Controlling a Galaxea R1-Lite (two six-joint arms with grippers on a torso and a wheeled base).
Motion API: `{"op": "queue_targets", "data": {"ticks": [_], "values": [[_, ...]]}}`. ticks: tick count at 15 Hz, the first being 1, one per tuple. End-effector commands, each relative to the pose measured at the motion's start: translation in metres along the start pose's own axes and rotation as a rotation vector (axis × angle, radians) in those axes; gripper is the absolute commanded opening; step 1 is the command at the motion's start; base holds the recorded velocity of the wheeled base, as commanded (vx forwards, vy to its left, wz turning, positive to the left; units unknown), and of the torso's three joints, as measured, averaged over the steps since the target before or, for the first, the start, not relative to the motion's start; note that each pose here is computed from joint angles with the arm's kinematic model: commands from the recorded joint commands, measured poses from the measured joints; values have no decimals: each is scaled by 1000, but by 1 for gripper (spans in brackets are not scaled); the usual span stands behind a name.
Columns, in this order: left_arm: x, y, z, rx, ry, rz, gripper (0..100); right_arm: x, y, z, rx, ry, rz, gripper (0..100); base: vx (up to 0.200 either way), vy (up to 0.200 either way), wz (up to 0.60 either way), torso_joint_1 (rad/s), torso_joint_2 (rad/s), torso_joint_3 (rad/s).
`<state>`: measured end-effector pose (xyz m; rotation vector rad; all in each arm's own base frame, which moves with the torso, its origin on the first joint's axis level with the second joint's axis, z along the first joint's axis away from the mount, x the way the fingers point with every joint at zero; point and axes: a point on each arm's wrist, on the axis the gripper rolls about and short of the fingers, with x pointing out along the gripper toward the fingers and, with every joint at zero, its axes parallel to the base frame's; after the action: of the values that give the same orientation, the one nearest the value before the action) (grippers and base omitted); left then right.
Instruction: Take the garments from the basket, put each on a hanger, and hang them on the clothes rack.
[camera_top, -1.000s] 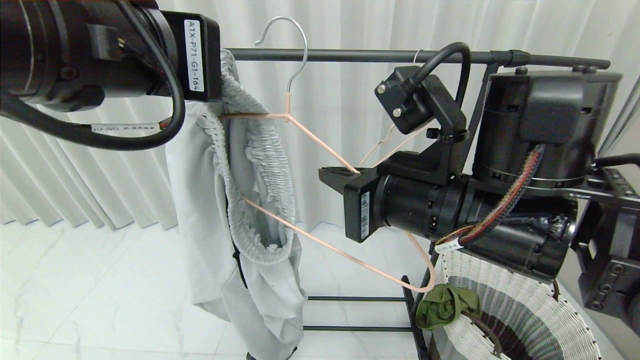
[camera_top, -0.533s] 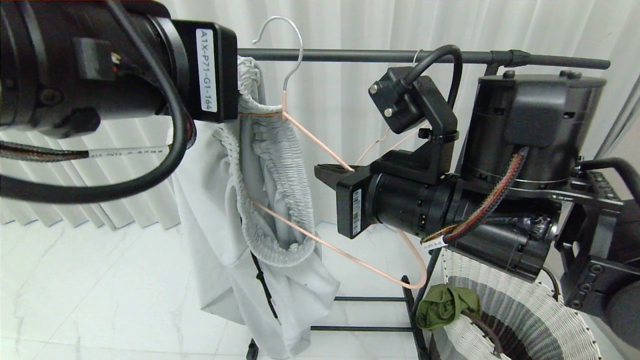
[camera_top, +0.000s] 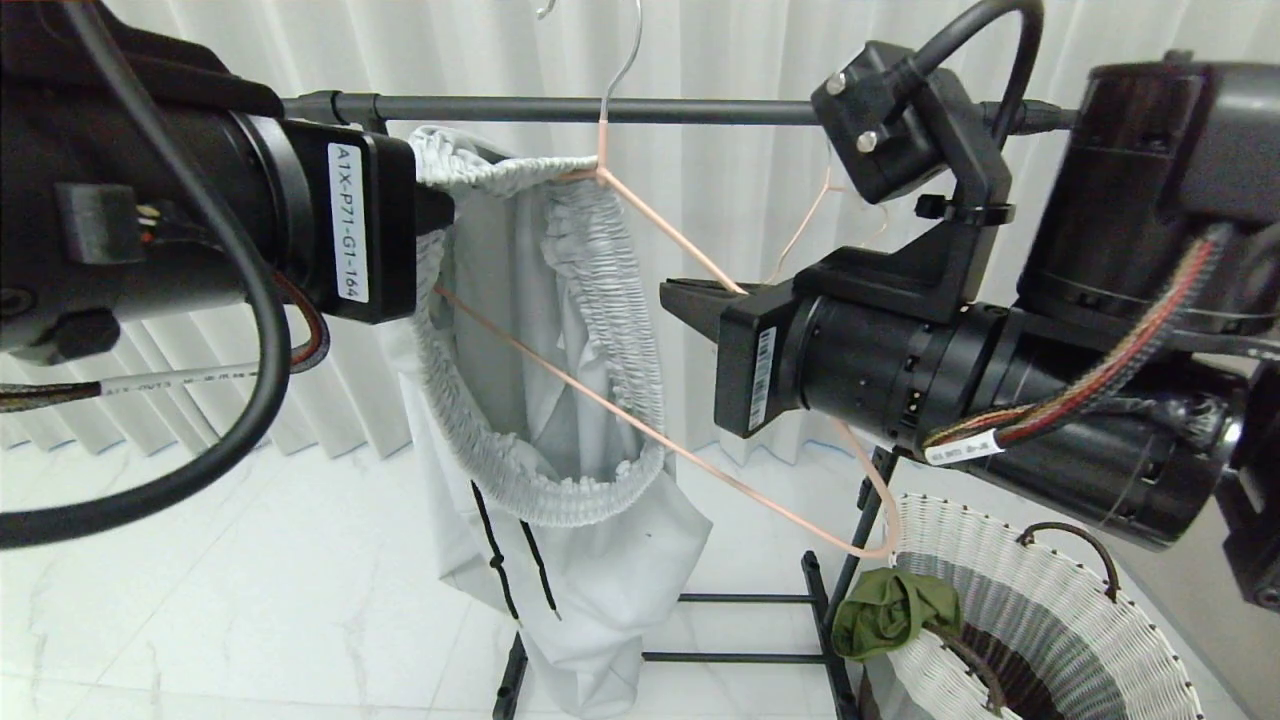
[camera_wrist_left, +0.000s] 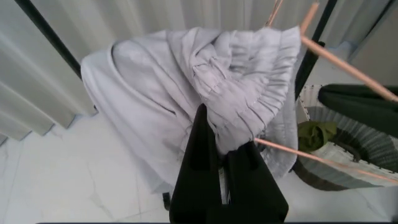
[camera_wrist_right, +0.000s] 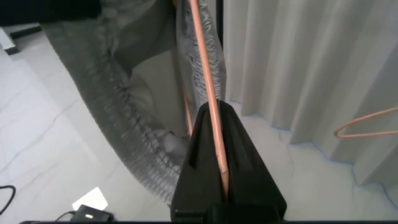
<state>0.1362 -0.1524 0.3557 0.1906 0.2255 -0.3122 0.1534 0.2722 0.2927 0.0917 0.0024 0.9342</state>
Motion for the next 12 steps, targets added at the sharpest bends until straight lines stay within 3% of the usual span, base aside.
{"op": "queue_targets", "data": {"ticks": [1, 2, 3, 9, 12], "values": [[-1, -3, -3, 12, 6, -17, 0, -9, 1, 10, -9, -30, 3, 0, 0, 0, 0, 0, 0, 0], [0, -6, -6, 21, 17, -23, 0, -11, 1, 11, -19, -35, 5, 0, 0, 0, 0, 0, 0, 0], [0, -8, -8, 26, 22, -28, 100, -11, 2, 12, -26, -39, 8, 0, 0, 0, 0, 0, 0, 0], [-1, -8, -12, 34, 31, -36, 100, -15, 3, 22, -62, -119, 5, 0, 0, 0, 0, 0, 0, 0], [-20, 6, -16, 47, 6, -36, 100, -26, -7, 25, -78, -126, -20, 0, 0, 0, 0, 0, 0, 0]]}}
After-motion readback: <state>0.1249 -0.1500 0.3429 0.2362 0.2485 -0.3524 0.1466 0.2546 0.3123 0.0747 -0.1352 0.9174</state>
